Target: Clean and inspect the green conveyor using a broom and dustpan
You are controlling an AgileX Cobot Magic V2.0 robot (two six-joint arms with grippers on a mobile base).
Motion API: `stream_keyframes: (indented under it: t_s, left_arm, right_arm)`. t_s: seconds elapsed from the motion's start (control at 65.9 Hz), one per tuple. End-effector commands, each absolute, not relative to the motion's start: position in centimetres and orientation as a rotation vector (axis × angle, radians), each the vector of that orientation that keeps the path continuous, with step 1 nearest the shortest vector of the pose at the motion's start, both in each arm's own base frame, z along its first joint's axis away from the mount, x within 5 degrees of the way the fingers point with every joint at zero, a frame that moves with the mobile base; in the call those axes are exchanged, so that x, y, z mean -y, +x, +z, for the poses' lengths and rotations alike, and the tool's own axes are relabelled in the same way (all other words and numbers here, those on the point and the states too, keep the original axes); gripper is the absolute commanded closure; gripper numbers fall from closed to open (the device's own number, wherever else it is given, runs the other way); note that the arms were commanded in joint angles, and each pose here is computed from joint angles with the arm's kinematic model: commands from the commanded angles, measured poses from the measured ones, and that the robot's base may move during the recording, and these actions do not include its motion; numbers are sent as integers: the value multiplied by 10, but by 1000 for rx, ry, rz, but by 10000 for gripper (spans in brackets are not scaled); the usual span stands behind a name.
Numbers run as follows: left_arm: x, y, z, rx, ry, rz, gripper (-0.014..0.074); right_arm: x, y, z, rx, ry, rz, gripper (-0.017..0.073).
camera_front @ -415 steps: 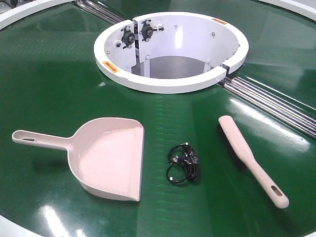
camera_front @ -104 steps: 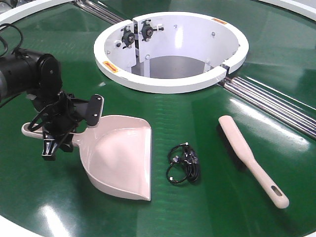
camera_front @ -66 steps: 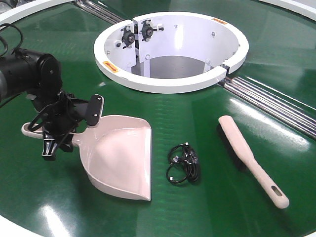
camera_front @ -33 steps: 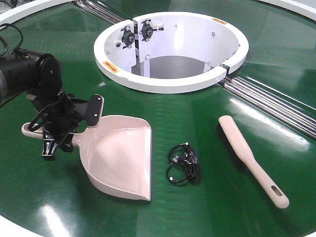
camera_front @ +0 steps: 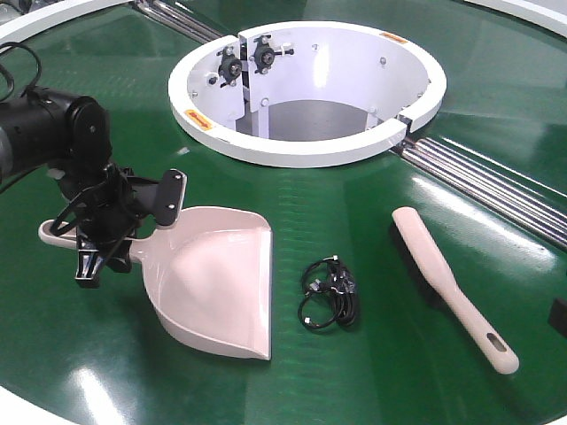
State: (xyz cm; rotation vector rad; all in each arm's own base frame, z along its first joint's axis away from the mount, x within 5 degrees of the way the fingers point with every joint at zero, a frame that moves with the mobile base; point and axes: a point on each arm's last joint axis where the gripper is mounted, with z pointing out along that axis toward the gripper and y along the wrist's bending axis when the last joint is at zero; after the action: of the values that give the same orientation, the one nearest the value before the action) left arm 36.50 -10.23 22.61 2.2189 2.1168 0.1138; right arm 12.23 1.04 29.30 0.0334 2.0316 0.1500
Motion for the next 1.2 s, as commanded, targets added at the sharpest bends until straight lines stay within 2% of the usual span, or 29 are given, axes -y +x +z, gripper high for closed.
stream_keyframes:
  t_s: [0.0,0.137,0.258,0.364,0.44,0.531,0.956,1.183]
  left_arm:
    - [104,363,253,-2069,2169,171,601]
    - [104,363,253,-2069,2169,171,601]
    - [104,363,253,-2069,2169,171,601]
    - [104,363,253,-2069,2168,170,601]
    - [104,363,253,-2069,2168,171,601]
    - [104,363,253,-2069,2168,171,601]
    - [104,363,253,-2069,2168,171,601]
    - [104,363,253,-2069,2168,171,601]
  right_arm:
    - [-10,134,313,-1959,-9,117,520]
    - [-12,149,321,-2071,-100,75,375]
    - [-17,167,327,-2161,-144,83,181]
    - [-22,184,327,-2254,-189,82,48]
    - [-26,196,325,-2324,-237,69,-6]
    - [-32,213,323,-2393,-278,65,-24]
    - [-44,296,295,-2813,-324,57,9]
    - [-48,323,276,-2928,-342,54,24]
